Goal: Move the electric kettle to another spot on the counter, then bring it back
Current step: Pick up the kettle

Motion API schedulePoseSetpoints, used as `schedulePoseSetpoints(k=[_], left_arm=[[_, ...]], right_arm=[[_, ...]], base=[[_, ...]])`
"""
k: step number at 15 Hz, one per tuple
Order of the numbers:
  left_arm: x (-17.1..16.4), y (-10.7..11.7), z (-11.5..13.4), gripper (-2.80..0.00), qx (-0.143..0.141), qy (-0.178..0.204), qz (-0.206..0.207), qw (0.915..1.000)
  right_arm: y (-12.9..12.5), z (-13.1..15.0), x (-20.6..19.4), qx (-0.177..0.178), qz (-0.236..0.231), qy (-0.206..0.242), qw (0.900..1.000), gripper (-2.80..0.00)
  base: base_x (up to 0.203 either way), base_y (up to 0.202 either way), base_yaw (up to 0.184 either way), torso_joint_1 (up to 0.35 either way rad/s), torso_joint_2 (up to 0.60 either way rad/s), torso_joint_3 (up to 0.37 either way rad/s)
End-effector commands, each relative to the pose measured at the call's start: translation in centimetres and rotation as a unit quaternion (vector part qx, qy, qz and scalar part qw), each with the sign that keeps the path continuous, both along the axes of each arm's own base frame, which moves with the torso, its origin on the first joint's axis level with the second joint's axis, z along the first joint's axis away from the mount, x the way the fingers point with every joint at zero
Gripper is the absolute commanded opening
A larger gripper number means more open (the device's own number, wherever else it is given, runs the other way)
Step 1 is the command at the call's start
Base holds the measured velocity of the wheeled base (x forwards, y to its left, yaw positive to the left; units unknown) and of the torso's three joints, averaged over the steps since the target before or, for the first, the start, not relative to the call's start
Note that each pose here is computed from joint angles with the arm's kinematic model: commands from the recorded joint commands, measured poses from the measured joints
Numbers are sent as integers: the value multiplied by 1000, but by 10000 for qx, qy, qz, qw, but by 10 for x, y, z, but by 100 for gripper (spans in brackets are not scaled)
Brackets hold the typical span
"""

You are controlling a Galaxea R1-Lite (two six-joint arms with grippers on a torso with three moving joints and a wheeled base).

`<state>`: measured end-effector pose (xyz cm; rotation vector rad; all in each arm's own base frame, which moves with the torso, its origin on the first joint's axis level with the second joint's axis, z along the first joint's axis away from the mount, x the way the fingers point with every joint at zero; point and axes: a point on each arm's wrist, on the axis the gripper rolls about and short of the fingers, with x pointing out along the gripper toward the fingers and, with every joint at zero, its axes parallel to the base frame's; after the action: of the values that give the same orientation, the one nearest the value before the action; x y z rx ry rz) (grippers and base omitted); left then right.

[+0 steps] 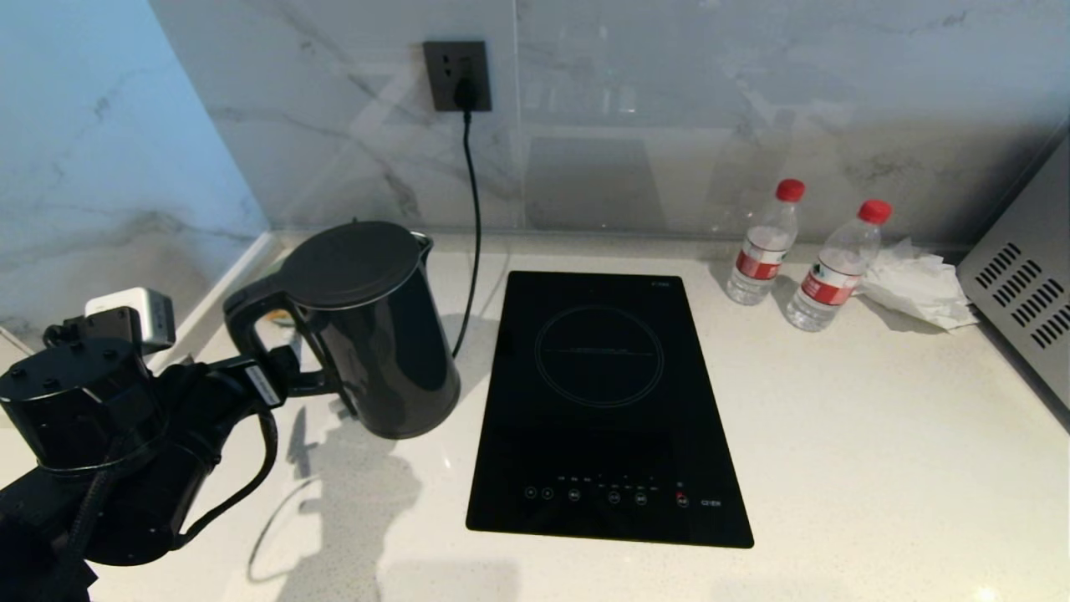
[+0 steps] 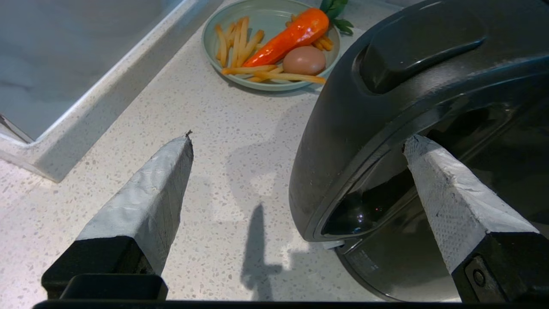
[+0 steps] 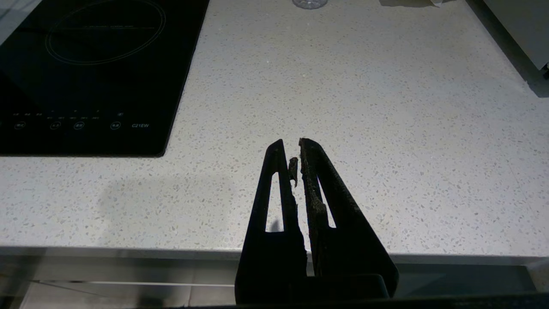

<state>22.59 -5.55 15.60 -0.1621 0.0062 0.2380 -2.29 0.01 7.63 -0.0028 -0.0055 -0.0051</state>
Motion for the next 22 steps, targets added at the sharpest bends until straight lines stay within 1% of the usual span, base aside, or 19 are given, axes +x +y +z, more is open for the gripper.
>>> schedulePoseSetpoints(k=[1, 2, 5, 8, 10, 13, 17, 22], left_arm=[[3, 1, -3, 0, 10, 50, 38, 10000], [3, 1, -3, 0, 7, 49, 46, 10000], [6, 12, -4, 0, 6, 56, 249, 9997], [10, 20, 0, 0, -15, -25, 430, 9991], [11, 20, 3, 0, -29, -85, 452, 9989], [14, 20, 0, 0, -19, -40, 445, 9990], [18, 17, 6, 0, -65, -157, 422, 9990], [20, 17, 3, 0, -55, -106, 437, 9990]], right_arm=[[0, 0, 0, -2, 3, 4, 10000, -280], [0, 0, 0, -2, 2, -3, 10000, -280], [0, 0, 0, -2, 3, -3, 10000, -280], [0, 0, 0, -2, 3, -3, 10000, -280], [0, 0, 0, -2, 3, -3, 10000, -280], [0, 0, 0, -2, 3, -3, 10000, -280], [0, 0, 0, -2, 3, -3, 10000, -280], [0, 0, 0, -2, 1, -2, 10000, -280]], base=[[0, 0, 0, 0, 0, 0], [0, 0, 0, 0, 0, 0], [0, 0, 0, 0, 0, 0], [0, 0, 0, 0, 0, 0], [0, 0, 0, 0, 0, 0], [0, 0, 0, 0, 0, 0], [0, 0, 0, 0, 0, 0], [0, 0, 0, 0, 0, 0]])
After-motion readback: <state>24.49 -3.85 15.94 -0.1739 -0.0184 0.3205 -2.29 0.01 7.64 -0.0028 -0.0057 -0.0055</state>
